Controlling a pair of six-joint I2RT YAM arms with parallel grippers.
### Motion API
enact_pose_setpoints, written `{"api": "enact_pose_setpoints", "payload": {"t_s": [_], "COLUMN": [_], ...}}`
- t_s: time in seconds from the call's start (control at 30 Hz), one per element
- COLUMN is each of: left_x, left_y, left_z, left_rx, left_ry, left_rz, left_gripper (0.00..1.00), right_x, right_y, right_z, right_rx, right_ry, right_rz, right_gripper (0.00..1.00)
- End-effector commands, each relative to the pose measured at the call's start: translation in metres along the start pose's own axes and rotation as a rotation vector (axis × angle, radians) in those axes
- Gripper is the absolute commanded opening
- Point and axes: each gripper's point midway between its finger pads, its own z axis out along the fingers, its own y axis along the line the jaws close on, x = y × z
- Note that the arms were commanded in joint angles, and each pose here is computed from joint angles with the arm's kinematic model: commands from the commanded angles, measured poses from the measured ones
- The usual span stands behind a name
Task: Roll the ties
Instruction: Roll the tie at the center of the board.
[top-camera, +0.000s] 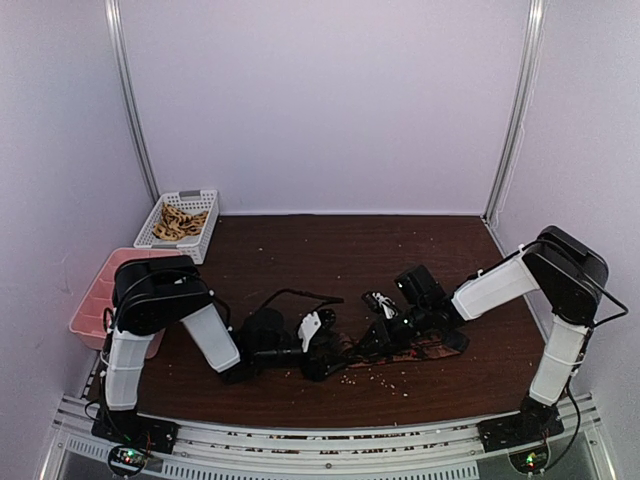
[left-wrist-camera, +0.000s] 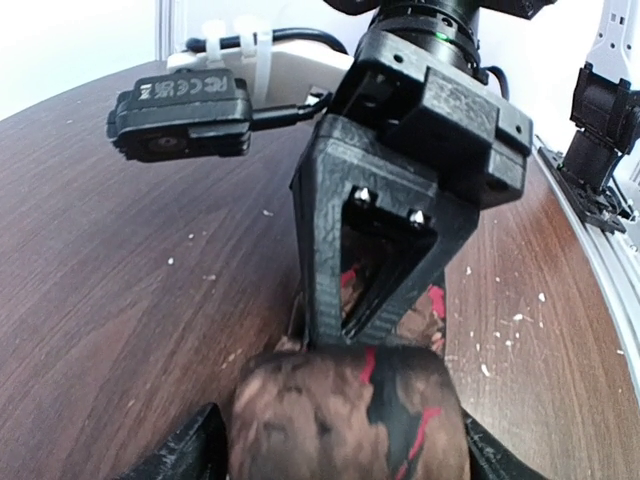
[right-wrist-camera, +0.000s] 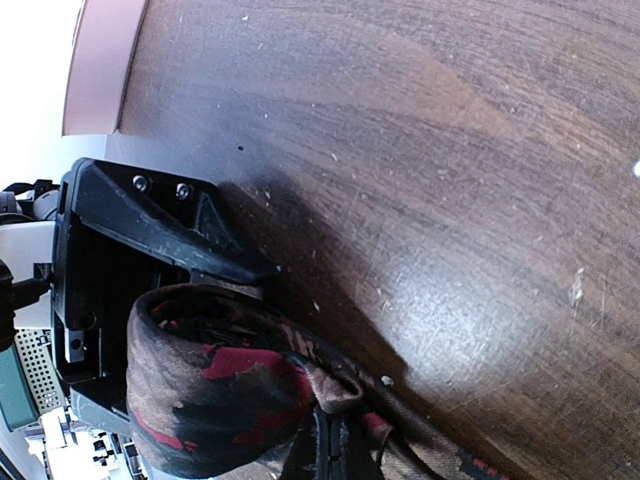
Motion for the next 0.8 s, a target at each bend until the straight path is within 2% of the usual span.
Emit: {"api": "enact_pose_setpoints", "payload": {"t_s": [0.0,0.1,0.23,0.3,0.47,0.57,0.7,0.77], "left_x": [0.009,0.009,0.013,0.019,0.028,0.036,0.057,0.063], "left_y": [-0.007,-0.014,-0.020,-0.022,-0.026,-0.023,-0.017,-0.017], "left_z": [0.011,0.016,0.013,0.008,0.003,0.009,0.016,0.012], "left_rx": [0.045,0.059,0.062,0.069,0.092,0.080,0.062,0.064], "left_ry": [0.022,0.034,0.042,0.062,0.113,0.192,0.365,0.411], "left_rz": [-0.026,0.014,0.094,0.132,0.196,0.236,0.271,0.260], "left_gripper": [0.74,0.68,0.43,0.36,0.33,0.33,0.30,0.30], "right_x": [0.034,0.033,0.034,0.034,0.035,0.035,0.030,0.023], "right_y": [-0.053,-0.052,-0.052,-0.052,-0.048,-0.045,-0.034,-0.028], "right_z": [0.003,0.003,0.004,0.005,0.005,0.005,-0.001,-0.009], "right_rx": [0.197,0.195,0.193,0.190,0.168,0.150,0.130,0.127], "right_ry": [0.070,0.070,0.075,0.077,0.078,0.077,0.061,0.043], "right_rz": [0.090,0.089,0.090,0.091,0.092,0.090,0.069,0.050], "right_gripper": [0.00,0.00,0.02,0.06,0.15,0.17,0.16,0.11]}}
